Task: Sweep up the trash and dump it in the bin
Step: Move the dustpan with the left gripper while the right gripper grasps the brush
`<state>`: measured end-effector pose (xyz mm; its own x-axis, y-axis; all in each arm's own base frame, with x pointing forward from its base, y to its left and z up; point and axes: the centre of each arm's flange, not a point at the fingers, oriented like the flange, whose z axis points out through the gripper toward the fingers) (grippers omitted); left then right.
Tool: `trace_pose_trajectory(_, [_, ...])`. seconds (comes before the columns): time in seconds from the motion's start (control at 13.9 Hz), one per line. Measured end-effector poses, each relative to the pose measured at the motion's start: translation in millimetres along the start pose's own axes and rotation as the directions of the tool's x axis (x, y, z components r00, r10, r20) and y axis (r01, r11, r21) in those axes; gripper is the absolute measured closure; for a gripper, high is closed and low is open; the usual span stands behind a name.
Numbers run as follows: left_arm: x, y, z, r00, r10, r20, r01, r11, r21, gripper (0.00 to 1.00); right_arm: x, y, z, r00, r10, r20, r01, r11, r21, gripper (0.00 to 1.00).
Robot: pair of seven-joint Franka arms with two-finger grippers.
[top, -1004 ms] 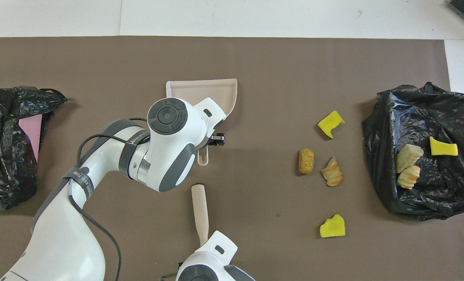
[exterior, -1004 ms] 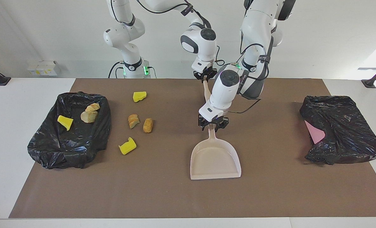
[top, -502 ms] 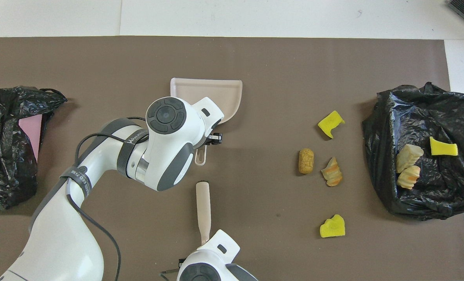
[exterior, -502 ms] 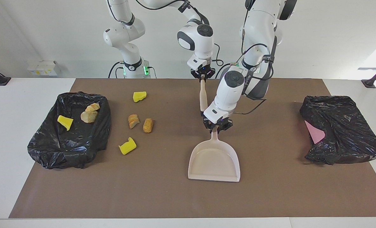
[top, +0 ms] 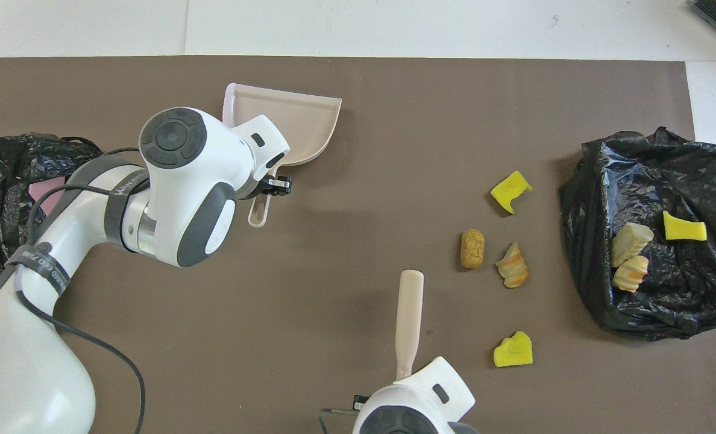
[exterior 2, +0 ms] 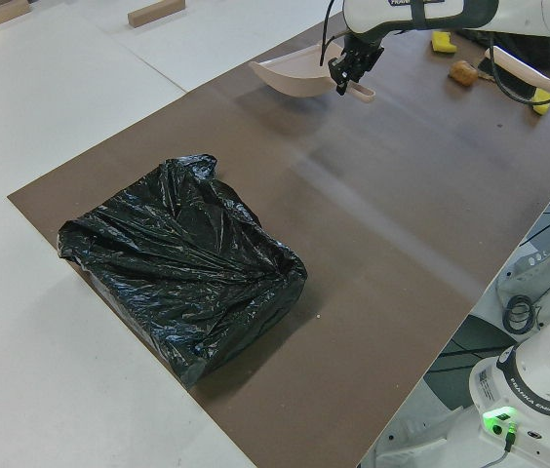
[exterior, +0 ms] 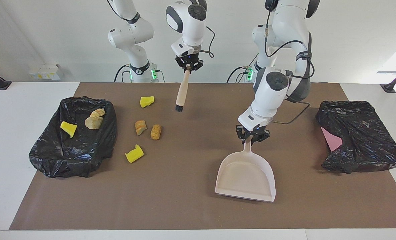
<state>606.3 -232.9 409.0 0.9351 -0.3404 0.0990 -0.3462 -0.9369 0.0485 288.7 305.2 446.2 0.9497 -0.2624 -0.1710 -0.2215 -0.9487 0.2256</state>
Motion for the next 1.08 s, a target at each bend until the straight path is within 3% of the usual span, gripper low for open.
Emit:
trace_pose_trajectory(0.36, [-11,-45,-25,0.954,0.297,0.037,-0.297,0.955,-0.003,0.68,45,60,48,0.974,0.202,0.098,-0.193,0.977,-0.091,0.74])
trace_pose_trajectory(0.65, [-27,-49,-34,0.818,0.567,0.100,-0.563,0.824,-0.063,0.68,60,100,63,0.937,0.313,0.154,-0.281,0.939,-0.199,0.74])
trace_pose_trajectory(0.79, [-36,-49,-29,0.753,0.648,0.114,-0.641,0.762,-0.091,0.68,56,112,73,0.927,0.337,0.165,-0.298,0.929,-0.221,0.74])
trace_pose_trajectory(1.08, [-61,-33,-16,0.702,0.699,0.136,-0.687,0.715,-0.127,0.68,26,112,107,0.938,0.318,0.139,-0.290,0.938,-0.190,0.74])
